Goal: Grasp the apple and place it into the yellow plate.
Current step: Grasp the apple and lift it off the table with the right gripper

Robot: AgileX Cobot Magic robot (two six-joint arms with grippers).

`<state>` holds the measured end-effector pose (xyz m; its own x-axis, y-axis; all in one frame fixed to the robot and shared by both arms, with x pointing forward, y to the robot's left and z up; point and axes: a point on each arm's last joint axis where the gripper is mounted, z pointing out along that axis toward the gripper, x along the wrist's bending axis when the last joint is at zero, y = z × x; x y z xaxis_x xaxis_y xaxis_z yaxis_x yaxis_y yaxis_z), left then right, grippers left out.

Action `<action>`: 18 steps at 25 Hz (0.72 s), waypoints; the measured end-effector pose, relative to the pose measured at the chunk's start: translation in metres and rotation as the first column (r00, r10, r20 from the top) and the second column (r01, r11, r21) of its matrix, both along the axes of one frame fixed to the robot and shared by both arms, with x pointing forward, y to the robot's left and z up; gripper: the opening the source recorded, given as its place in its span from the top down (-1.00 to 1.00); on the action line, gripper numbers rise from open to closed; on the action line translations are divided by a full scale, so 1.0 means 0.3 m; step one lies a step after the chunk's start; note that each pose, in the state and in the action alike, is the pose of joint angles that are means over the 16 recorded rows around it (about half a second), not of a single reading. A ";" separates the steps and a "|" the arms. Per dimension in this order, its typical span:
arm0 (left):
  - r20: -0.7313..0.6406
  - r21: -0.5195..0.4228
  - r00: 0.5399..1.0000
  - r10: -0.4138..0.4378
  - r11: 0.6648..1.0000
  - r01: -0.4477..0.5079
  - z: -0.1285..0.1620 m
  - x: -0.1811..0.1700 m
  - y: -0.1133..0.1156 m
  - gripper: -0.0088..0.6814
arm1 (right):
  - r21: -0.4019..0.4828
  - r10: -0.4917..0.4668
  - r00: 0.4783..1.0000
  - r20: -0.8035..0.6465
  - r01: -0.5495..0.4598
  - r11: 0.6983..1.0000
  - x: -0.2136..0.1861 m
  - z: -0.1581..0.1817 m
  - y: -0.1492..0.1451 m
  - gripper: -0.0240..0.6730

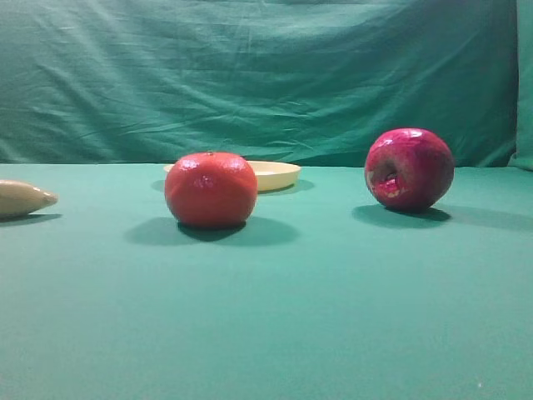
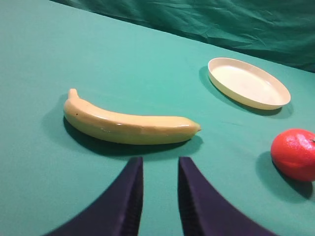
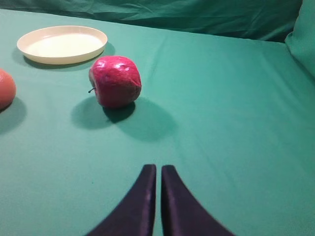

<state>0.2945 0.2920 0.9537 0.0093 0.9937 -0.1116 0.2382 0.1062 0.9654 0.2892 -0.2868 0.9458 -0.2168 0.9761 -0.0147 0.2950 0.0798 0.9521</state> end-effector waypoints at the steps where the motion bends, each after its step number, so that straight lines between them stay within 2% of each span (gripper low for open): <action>1: 0.000 0.000 1.000 0.000 1.000 0.000 0.000 0.000 0.000 0.52 | 0.000 0.000 1.000 0.000 0.000 1.000 0.000 0.000 0.000 0.93; 18: 0.000 0.000 1.000 0.000 1.000 0.000 0.000 0.000 0.000 0.52 | 0.000 0.000 1.000 0.000 0.000 1.000 0.000 0.000 0.000 0.93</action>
<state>0.2945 0.2920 0.9537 0.0093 0.9937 -0.1116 0.2382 0.1062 0.9654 0.2892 -0.2868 0.9458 -0.2168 0.9761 -0.0147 0.2950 0.0798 0.9521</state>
